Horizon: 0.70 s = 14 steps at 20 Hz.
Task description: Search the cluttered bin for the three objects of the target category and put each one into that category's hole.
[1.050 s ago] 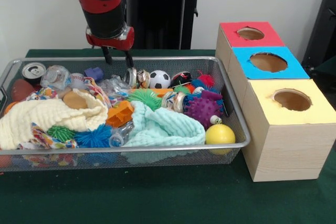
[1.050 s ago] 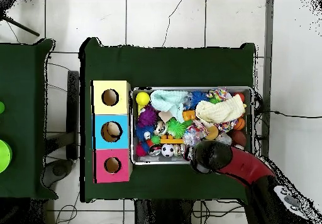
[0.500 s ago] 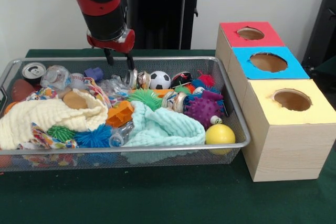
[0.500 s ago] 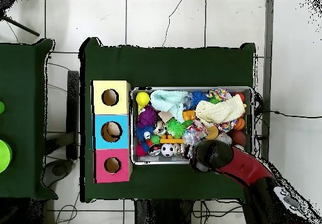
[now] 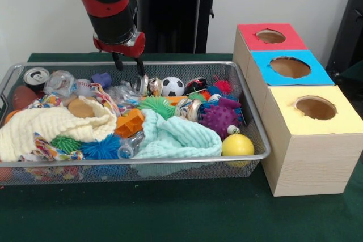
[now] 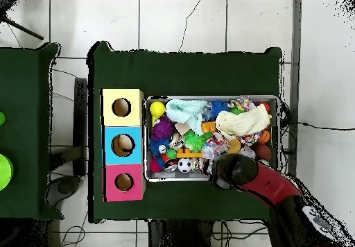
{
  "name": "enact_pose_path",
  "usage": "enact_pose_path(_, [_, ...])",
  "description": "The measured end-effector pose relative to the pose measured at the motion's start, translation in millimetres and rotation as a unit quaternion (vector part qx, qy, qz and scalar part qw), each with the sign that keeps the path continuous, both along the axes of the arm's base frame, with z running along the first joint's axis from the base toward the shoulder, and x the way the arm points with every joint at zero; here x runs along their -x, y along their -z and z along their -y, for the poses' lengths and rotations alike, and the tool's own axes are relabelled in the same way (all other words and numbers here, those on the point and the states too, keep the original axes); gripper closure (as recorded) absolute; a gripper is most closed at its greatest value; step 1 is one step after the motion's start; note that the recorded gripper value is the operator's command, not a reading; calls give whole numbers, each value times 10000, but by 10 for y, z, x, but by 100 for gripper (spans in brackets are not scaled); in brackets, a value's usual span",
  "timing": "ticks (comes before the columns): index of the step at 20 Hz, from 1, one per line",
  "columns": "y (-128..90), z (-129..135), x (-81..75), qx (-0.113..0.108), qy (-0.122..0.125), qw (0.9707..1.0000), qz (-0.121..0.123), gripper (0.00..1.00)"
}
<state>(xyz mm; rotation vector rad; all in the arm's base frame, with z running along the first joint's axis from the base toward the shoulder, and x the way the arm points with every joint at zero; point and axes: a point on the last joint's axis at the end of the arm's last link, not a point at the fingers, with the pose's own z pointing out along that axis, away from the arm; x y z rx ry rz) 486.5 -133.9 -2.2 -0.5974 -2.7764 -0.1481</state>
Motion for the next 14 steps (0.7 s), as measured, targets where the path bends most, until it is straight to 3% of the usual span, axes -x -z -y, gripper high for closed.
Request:
enact_pose_path(5, [-1, 1, -10, 6, -6, 10000, 8, 0])
enact_pose_path(14, [76, 51, -163, 48, -32, 10000, 81, 0])
